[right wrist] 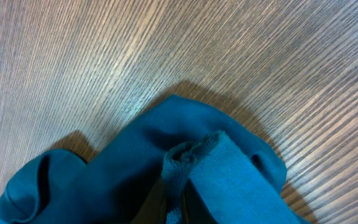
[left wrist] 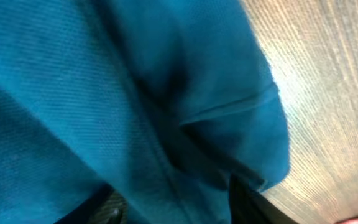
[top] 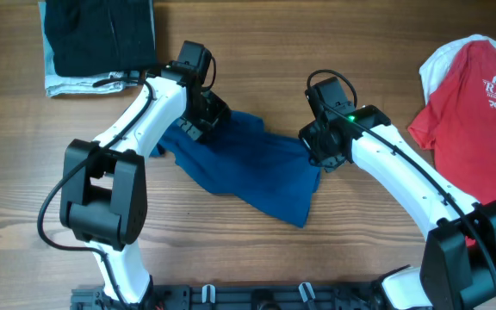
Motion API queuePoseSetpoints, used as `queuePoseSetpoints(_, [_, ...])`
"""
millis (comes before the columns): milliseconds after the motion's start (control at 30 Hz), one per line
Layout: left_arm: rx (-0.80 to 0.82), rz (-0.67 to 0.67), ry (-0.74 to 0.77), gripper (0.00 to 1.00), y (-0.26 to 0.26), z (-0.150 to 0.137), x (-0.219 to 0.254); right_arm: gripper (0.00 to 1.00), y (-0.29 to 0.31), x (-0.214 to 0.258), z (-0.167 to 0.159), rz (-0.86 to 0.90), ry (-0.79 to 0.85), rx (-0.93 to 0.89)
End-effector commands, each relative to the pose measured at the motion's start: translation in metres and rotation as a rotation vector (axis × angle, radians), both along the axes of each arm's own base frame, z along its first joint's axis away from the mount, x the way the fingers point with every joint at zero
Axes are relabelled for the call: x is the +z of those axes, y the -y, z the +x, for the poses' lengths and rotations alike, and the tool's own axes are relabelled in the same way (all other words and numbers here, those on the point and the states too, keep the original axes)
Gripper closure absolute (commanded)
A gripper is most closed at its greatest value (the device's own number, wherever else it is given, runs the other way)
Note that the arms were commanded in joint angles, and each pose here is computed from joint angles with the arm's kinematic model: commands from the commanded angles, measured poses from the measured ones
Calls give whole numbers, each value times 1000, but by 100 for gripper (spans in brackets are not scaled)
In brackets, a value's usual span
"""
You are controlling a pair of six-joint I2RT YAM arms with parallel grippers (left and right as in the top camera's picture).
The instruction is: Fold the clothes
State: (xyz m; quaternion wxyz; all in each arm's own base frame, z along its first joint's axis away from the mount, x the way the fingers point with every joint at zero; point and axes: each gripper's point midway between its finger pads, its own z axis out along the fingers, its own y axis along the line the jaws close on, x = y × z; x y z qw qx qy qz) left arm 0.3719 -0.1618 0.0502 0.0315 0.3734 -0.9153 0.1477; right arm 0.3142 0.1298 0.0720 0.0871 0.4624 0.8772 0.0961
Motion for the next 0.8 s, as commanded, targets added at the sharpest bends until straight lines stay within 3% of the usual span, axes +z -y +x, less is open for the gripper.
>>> queuePoseSetpoints(0, [26, 60, -19, 60, -16, -2, -7, 96, 8, 2, 1, -38, 18, -5])
queuePoseSetpoints(67, [35, 64, -16, 71, -21, 0, -6, 95, 10, 2, 1, -49, 19, -7])
queuePoseSetpoints(433, [67, 96, 12, 73, -65, 12, -2, 96, 14, 12, 5, -59, 60, -17])
queuePoseSetpoints(567, [71, 101, 20, 96, -68, 14, -1, 96, 16, 31, 7, -58, 119, -1])
queuePoseSetpoints(600, [65, 106, 35, 96, -70, 16, 1, 96, 18, 35, 6, -63, 126, -4])
queuePoseSetpoints(700, [36, 124, 130, 96, -76, 26, 27, 96, 24, 52, 7, -74, 183, 23])
queuePoseSetpoints(767, [9, 149, 256, 96, -81, 32, 76, 96, 34, 76, 11, -78, 253, 51])
